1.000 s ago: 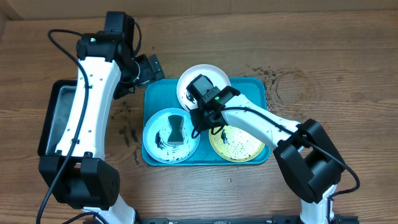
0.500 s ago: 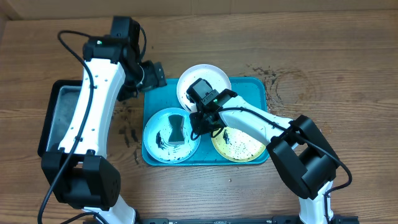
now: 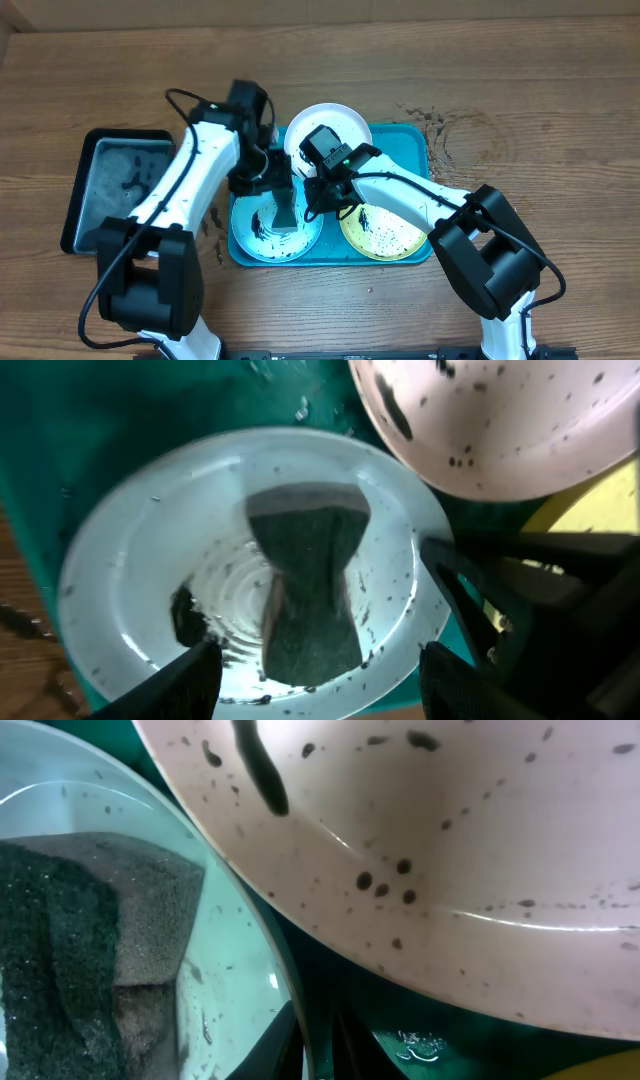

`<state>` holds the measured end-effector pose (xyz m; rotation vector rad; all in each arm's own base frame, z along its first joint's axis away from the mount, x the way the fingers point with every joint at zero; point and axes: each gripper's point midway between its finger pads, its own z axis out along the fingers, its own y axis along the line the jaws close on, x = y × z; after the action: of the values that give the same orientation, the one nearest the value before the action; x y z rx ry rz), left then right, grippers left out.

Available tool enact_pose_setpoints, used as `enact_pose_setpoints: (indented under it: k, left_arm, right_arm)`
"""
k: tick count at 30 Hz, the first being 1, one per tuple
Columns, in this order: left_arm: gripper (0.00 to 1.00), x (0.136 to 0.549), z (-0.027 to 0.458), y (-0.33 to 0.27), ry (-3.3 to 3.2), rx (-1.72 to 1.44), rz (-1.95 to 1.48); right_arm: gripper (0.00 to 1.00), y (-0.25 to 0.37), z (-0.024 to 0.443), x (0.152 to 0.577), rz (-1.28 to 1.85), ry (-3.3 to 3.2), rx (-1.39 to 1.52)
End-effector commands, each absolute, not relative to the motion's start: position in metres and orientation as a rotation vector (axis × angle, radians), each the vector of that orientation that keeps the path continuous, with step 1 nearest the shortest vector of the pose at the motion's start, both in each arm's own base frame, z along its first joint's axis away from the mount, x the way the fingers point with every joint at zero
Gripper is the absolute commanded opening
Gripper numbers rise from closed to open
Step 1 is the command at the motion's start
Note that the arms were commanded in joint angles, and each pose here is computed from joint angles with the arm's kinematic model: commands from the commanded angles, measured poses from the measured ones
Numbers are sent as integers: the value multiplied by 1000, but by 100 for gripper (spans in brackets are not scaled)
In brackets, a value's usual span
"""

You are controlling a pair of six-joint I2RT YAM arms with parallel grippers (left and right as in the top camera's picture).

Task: Clean dirty plates on tray and stack at the side
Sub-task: 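Scrub the blue-rimmed plate with the sponge while right gripper holds it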

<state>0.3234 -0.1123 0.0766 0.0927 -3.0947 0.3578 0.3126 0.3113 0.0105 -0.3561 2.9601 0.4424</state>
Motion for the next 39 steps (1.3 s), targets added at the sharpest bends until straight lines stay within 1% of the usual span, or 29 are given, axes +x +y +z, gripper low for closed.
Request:
enact_pose_setpoints:
  k: [1, 2, 7, 11, 19, 20, 23, 24, 26, 28, 30, 36, 39]
  left_arm:
    - [57, 310, 56, -118, -3063, 51, 345]
    - [56, 308, 52, -117, -3063, 58, 338]
    - [55, 305, 34, -115, -3072, 65, 340]
    - [47, 306, 30, -115, -3085, 61, 348]
    - [44, 303, 14, -115, -3096, 74, 361]
    - [41, 302, 13, -115, -3097, 73, 360]
    - [30, 305, 13, -114, -3110, 73, 347]
    - [24, 306, 12, -111, -3120, 83, 321]
    - [16, 309, 11, -101, -3138, 129, 237]
    - [12, 309, 10, -93, -3150, 162, 162]
    - [4, 311, 9, -88, -3160, 165, 115]
    - [4, 303, 9, -62, -3145, 179, -116]
    - [4, 297, 11, -44, -3124, 277, -270]
  right_arm:
    - [13, 308, 6, 319, 415, 2959, -320]
    - [13, 308, 6, 318, 414, 2962, -320]
    - [13, 307, 6, 317, 410, 2966, -320]
    - [13, 307, 6, 318, 411, 2965, -321]
    - [13, 308, 6, 317, 415, 2967, -321]
    - [13, 308, 6, 317, 415, 2967, -321]
    - [13, 308, 6, 317, 415, 2967, -321]
    - [13, 308, 6, 317, 415, 2968, -322]
    - [13, 307, 5, 316, 412, 2970, -321]
    - [13, 306, 5, 316, 409, 2974, -321]
    - [13, 306, 5, 315, 406, 2977, -322]
    - [13, 306, 5, 315, 405, 2977, -322]
    - [12, 305, 5, 316, 400, 2975, -321]
